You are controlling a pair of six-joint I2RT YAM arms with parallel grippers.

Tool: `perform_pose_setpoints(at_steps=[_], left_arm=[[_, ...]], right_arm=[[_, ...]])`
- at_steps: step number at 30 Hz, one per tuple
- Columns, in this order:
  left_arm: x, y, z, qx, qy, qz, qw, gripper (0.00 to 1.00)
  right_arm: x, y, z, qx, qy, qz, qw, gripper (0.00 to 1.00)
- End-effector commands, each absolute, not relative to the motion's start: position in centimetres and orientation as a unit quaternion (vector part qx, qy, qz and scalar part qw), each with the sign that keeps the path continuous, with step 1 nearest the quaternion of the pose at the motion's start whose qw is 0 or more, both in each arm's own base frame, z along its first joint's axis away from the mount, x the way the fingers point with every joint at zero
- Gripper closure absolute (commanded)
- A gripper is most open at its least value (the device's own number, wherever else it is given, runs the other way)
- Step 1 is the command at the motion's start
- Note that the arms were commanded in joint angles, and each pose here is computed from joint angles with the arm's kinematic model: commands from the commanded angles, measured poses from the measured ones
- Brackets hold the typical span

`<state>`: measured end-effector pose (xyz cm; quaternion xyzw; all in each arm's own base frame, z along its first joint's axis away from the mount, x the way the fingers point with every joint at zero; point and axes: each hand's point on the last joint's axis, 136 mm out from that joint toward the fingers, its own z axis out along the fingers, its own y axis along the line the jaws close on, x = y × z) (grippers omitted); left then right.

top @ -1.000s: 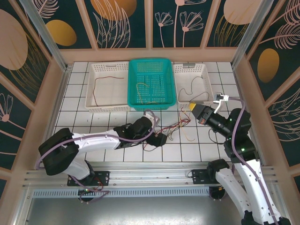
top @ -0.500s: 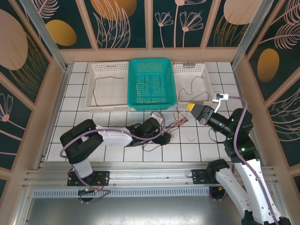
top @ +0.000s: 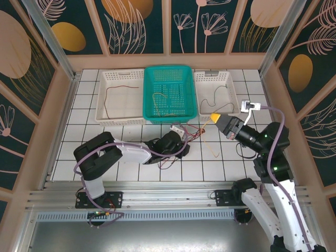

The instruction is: Untangle the cables

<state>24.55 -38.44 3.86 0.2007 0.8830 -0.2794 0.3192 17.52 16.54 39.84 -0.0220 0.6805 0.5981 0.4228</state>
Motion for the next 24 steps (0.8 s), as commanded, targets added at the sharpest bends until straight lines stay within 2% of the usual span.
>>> perform_pose_setpoints(at_steps=[1, 3, 4, 17, 24], left_arm=[[24.5, -37.0, 3.5, 0.192, 0.885, -0.264, 0.332, 0.79], [24.3, -36.2, 3.6, 0.19, 0.886, -0.257, 0.335, 0.96], [24.3, -35.8, 3.6, 0.188, 0.888, -0.251, 0.336, 1.0], [24.0, -27.5, 4.2, 0.168, 0.921, -0.091, 0.341, 1.0], [23.8, -22.9, 4.0, 0.188, 0.924, 0.026, 0.333, 1.0]], right_arm=[[16.7, 16.1, 42.5, -0.042, 0.663, 0.591, 0.457, 1.0], [16.9, 15.7, 43.0, -0.038, 0.667, 0.574, 0.474, 1.0], [17.0, 15.4, 43.1, -0.033, 0.67, 0.565, 0.481, 1.0], [18.4, 9.3, 47.4, 0.059, 0.663, 0.419, 0.618, 1.0], [18.4, 7.5, 49.3, 0.076, 0.655, 0.374, 0.652, 1.0]])
